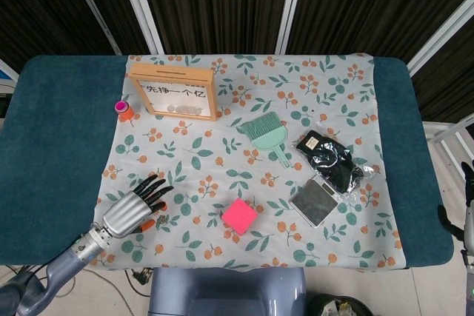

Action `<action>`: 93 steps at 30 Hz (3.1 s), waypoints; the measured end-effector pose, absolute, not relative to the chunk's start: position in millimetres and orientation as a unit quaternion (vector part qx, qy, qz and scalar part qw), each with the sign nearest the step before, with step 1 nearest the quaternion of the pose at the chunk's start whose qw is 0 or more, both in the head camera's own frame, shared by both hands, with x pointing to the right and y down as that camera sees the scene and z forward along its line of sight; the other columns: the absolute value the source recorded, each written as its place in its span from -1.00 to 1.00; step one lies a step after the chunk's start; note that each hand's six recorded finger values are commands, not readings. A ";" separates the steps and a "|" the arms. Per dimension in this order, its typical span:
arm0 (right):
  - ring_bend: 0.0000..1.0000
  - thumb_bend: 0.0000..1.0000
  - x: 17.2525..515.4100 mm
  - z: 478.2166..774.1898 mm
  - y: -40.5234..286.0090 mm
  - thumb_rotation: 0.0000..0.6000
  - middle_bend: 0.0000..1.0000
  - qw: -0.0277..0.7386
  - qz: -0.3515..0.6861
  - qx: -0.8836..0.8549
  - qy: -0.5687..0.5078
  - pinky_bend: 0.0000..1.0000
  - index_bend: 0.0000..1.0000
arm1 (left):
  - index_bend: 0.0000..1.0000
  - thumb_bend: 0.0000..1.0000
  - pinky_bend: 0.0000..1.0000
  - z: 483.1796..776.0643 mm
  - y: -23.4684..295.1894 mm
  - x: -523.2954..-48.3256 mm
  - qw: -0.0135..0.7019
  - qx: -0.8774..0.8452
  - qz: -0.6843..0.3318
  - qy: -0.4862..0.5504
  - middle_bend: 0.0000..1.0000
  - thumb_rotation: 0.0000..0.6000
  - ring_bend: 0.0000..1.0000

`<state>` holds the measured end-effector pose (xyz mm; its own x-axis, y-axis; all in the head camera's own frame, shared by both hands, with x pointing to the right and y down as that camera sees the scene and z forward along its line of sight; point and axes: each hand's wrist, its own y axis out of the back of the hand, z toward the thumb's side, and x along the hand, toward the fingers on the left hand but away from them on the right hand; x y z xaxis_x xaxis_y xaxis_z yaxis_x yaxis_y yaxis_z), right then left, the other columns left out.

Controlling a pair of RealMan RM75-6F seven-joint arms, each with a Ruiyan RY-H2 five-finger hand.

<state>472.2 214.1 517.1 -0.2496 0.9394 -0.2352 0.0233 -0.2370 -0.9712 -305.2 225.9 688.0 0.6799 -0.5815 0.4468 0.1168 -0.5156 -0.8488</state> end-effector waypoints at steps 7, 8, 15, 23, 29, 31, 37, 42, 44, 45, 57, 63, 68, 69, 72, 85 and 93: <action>-1.00 -0.21 472.9 516.8 214.0 1.00 -0.89 0.371 0.618 -0.486 -0.495 -1.00 -0.84 | -0.12 -0.44 -1.00 700.2 233.0 -304.7 0.458 -0.792 -0.378 0.142 -0.81 1.00 -1.00; -1.00 -0.21 472.9 516.8 214.0 1.00 -0.89 0.371 0.618 -0.486 -0.494 -1.00 -0.84 | -0.12 -0.44 -1.00 701.4 234.2 -305.1 0.458 -0.792 -0.379 0.140 -0.81 1.00 -1.00; -1.00 -0.21 473.3 516.6 213.9 1.00 -0.89 0.370 0.618 -0.486 -0.495 -1.00 -0.84 | -0.09 -0.41 -1.00 709.5 239.7 -306.9 0.453 -0.794 -0.382 0.134 -0.80 1.00 -1.00; -1.00 -0.21 473.4 516.4 213.8 1.00 -0.89 0.371 0.618 -0.485 -0.495 -1.00 -0.84 | -0.10 -0.41 -1.00 713.6 241.3 -306.4 0.454 -0.795 -0.380 0.132 -0.80 1.00 -1.00; -1.00 -0.21 473.3 516.6 214.1 1.00 -0.89 0.371 0.619 -0.485 -0.494 -1.00 -0.84 | -0.10 -0.40 -1.00 715.1 240.4 -305.0 0.456 -0.794 -0.380 0.129 -0.80 1.00 -1.00; -1.00 -0.21 473.4 516.6 214.0 1.00 -0.89 0.371 0.619 -0.485 -0.495 -1.00 -0.84 | -0.10 -0.40 -1.00 715.8 240.6 -304.7 0.456 -0.794 -0.381 0.128 -0.80 1.00 -1.00; -1.00 -0.21 473.7 516.6 214.1 1.00 -0.89 0.370 0.619 -0.484 -0.495 -1.00 -0.83 | -0.10 -0.40 -1.00 717.2 241.3 -303.2 0.457 -0.795 -0.381 0.123 -0.80 1.00 -1.00; -1.00 -0.21 473.6 516.4 213.9 1.00 -0.89 0.370 0.619 -0.484 -0.495 -1.00 -0.83 | -0.10 -0.39 -1.00 718.6 242.3 -302.5 0.457 -0.794 -0.382 0.117 -0.80 1.00 -1.00; -1.00 -0.21 473.5 516.4 213.8 1.00 -0.89 0.370 0.619 -0.485 -0.495 -1.00 -0.83 | -0.10 -0.39 -1.00 719.5 242.9 -303.0 0.457 -0.794 -0.385 0.114 -0.80 1.00 -1.00; -1.00 -0.21 473.5 516.3 213.9 1.00 -0.89 0.370 0.619 -0.484 -0.495 -1.00 -0.83 | -0.10 -0.39 -1.00 719.8 243.3 -303.3 0.457 -0.793 -0.386 0.113 -0.80 1.00 -1.00; -1.00 -0.21 473.3 516.0 213.6 1.00 -0.89 0.372 0.617 -0.485 -0.496 -1.00 -0.82 | -0.04 -0.39 -1.00 720.7 245.4 -304.7 0.457 -0.792 -0.390 0.107 -0.80 1.00 -1.00; -1.00 -0.21 473.3 515.7 213.4 1.00 -0.89 0.373 0.616 -0.485 -0.496 -1.00 -0.82 | 0.17 -0.36 -1.00 720.2 246.5 -305.7 0.456 -0.792 -0.390 0.108 -0.77 1.00 -1.00; -1.00 -0.21 473.7 516.5 213.8 1.00 -0.89 0.370 0.617 -0.485 -0.497 -1.00 -0.81 | 0.22 -0.33 -1.00 722.0 246.8 -308.8 0.458 -0.789 -0.397 0.104 -0.77 1.00 -1.00; -1.00 -0.21 473.8 516.7 213.9 1.00 -0.89 0.369 0.618 -0.485 -0.497 -1.00 -0.81 | 0.22 -0.31 -1.00 722.5 247.0 -309.8 0.458 -0.787 -0.400 0.102 -0.77 1.00 -1.00; -1.00 -0.21 472.8 516.7 213.7 1.00 -0.89 0.372 0.617 -0.486 -0.495 -1.00 -0.81 | 0.24 -0.24 -1.00 722.3 246.8 -311.4 0.457 -0.786 -0.404 0.103 -0.76 1.00 -1.00; -1.00 -0.21 473.3 516.8 213.9 1.00 -0.89 0.372 0.618 -0.484 -0.495 -1.00 -0.81 | 0.34 -0.01 -1.00 696.8 226.4 -305.6 0.459 -0.787 -0.375 0.170 -0.72 1.00 -1.00; -1.00 -0.21 473.5 517.1 214.1 1.00 -0.89 0.370 0.619 -0.483 -0.497 -1.00 -0.81 | 0.36 -0.01 -1.00 648.5 172.8 -292.9 0.455 -0.788 -0.339 0.241 -0.72 1.00 -1.00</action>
<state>473.5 214.1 517.1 -0.2602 0.9378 -0.2298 0.0221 -0.2322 -0.9724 -292.9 172.8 648.5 0.6547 -0.6871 0.3149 -0.0710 -0.4706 -0.8795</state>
